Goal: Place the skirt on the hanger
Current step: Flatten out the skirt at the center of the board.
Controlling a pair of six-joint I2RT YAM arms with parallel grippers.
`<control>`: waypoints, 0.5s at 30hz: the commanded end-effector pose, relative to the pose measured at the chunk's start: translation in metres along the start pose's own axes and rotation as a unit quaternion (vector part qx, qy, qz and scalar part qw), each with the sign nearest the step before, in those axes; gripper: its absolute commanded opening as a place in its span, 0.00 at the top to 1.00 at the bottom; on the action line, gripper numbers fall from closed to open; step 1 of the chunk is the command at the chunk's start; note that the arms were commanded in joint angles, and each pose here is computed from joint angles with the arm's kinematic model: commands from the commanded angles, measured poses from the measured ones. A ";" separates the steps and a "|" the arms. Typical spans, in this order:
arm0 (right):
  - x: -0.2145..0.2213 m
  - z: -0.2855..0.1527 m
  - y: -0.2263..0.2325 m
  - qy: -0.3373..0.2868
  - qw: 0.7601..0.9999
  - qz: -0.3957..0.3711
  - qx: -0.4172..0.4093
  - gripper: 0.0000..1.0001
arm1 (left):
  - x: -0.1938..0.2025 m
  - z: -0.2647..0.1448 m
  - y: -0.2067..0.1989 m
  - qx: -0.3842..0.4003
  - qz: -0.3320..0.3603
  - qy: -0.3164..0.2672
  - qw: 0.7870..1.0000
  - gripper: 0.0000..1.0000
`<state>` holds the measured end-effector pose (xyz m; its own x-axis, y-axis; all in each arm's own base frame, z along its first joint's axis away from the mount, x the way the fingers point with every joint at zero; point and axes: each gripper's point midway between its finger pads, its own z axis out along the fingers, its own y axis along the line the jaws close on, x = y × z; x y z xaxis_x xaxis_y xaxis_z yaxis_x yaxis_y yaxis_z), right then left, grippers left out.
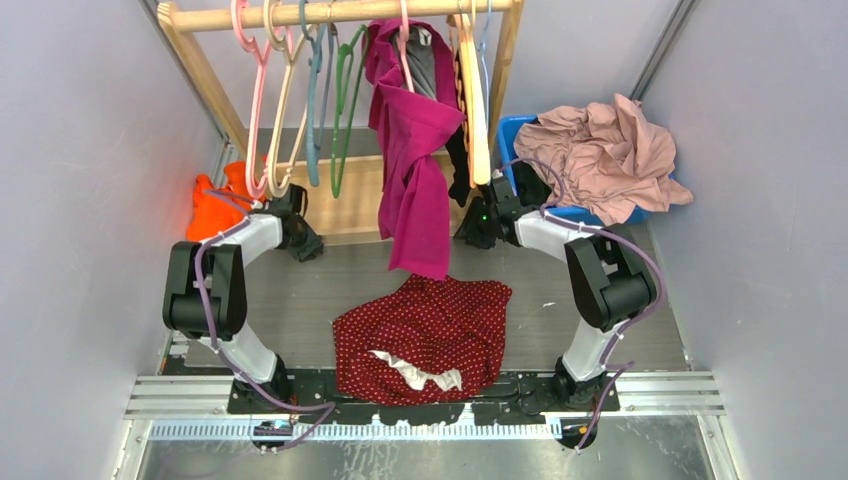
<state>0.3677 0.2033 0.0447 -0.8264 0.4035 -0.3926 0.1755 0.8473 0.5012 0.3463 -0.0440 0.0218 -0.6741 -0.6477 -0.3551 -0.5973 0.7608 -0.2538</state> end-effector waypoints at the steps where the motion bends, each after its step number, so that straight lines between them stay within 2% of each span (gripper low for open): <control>1: -0.030 0.004 0.023 -0.030 0.999 -0.005 -0.030 0.60 | -0.025 0.010 -0.008 0.009 0.004 -0.015 1.000 0.75; 15: -0.068 0.031 0.036 -0.033 0.999 0.006 -0.042 0.59 | -0.070 0.038 -0.045 0.024 0.012 -0.011 1.000 0.76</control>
<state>0.4025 0.2197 0.0388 -0.8486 0.4007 -0.3454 0.1765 0.8299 0.5292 0.4070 -0.0324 0.0237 -0.6820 -0.6436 -0.3474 -0.5903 0.7648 -0.2579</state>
